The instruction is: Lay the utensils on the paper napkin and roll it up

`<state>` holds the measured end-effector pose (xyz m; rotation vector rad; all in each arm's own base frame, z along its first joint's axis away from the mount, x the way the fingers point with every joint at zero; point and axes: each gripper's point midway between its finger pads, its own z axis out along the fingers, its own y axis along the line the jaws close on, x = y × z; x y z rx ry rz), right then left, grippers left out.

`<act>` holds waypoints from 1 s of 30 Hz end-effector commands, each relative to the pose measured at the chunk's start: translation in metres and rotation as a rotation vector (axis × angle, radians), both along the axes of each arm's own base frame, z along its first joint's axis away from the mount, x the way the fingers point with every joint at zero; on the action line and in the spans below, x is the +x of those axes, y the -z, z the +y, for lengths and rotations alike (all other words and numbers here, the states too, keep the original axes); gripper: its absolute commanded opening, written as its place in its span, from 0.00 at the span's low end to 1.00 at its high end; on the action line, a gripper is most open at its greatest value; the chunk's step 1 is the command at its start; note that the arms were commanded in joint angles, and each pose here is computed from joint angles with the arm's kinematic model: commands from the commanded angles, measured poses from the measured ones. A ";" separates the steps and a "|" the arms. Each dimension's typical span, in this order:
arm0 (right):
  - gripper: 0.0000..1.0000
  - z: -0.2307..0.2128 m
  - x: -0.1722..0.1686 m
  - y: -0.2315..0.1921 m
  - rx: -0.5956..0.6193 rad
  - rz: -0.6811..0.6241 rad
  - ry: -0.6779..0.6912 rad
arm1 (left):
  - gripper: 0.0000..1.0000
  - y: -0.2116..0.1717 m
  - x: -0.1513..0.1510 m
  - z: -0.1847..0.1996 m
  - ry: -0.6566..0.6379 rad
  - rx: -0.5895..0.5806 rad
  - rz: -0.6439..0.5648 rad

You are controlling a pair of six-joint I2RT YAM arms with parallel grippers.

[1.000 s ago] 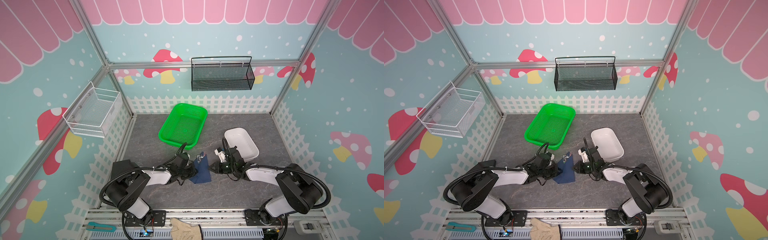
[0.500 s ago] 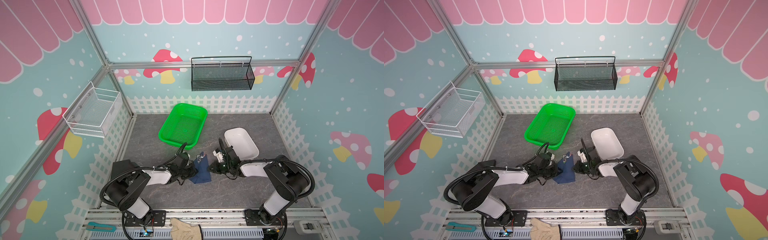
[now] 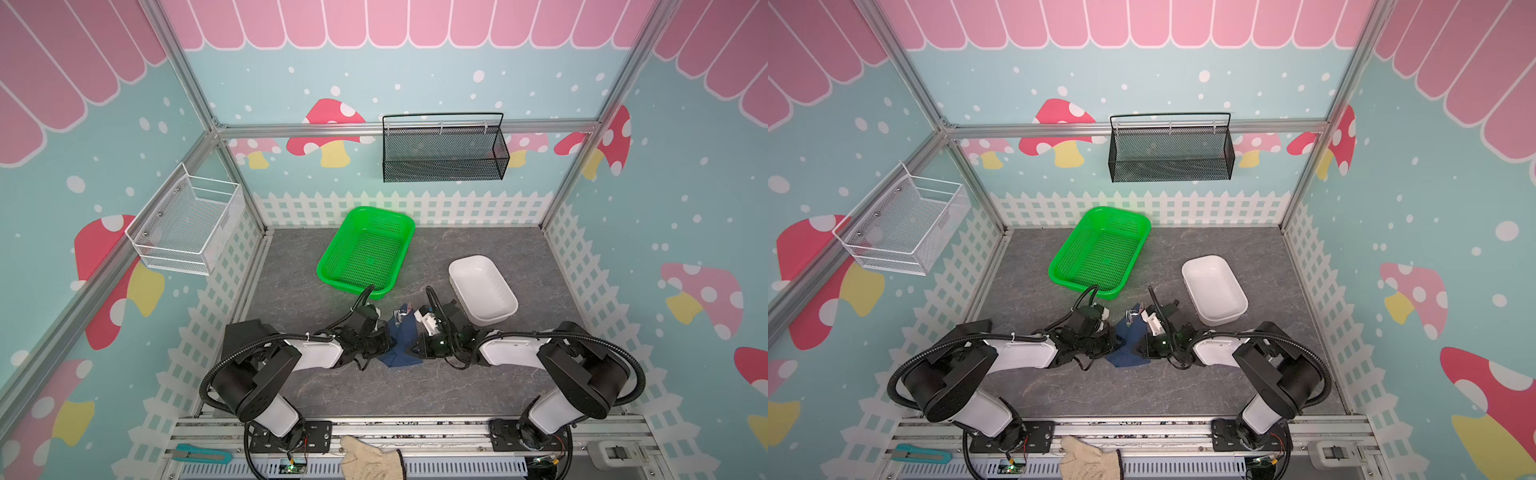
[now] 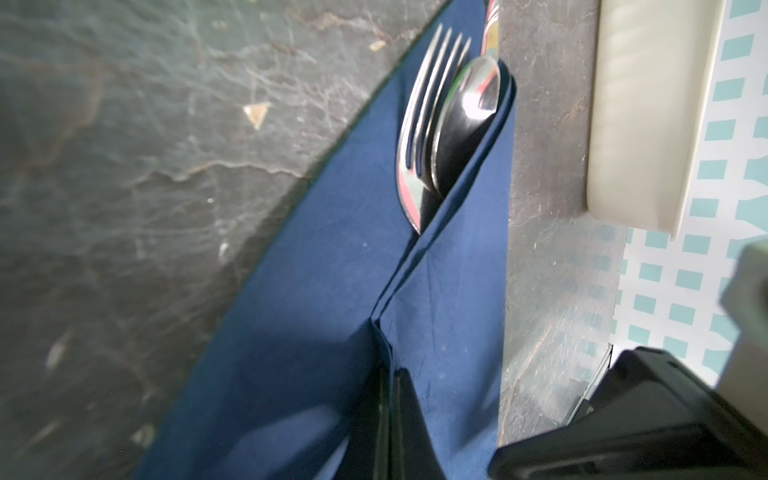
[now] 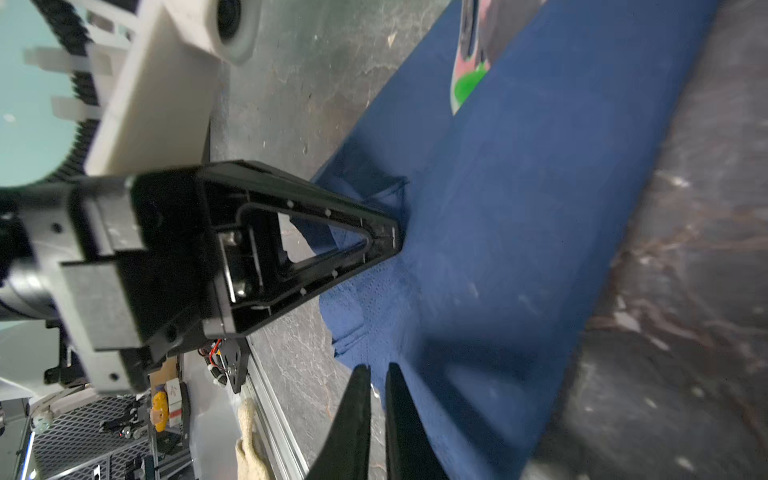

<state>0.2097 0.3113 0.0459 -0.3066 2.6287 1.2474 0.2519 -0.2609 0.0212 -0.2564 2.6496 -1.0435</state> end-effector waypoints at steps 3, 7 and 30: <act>0.12 0.011 -0.001 0.007 -0.040 0.024 -0.027 | 0.04 0.001 -0.001 -0.002 0.013 0.004 0.002; 0.12 0.016 -0.002 0.014 -0.065 0.041 -0.044 | 0.04 0.000 -0.001 -0.001 0.012 0.008 0.001; 0.12 0.011 0.001 -0.005 -0.074 -0.025 -0.008 | 0.04 0.000 -0.002 0.000 0.012 0.008 0.002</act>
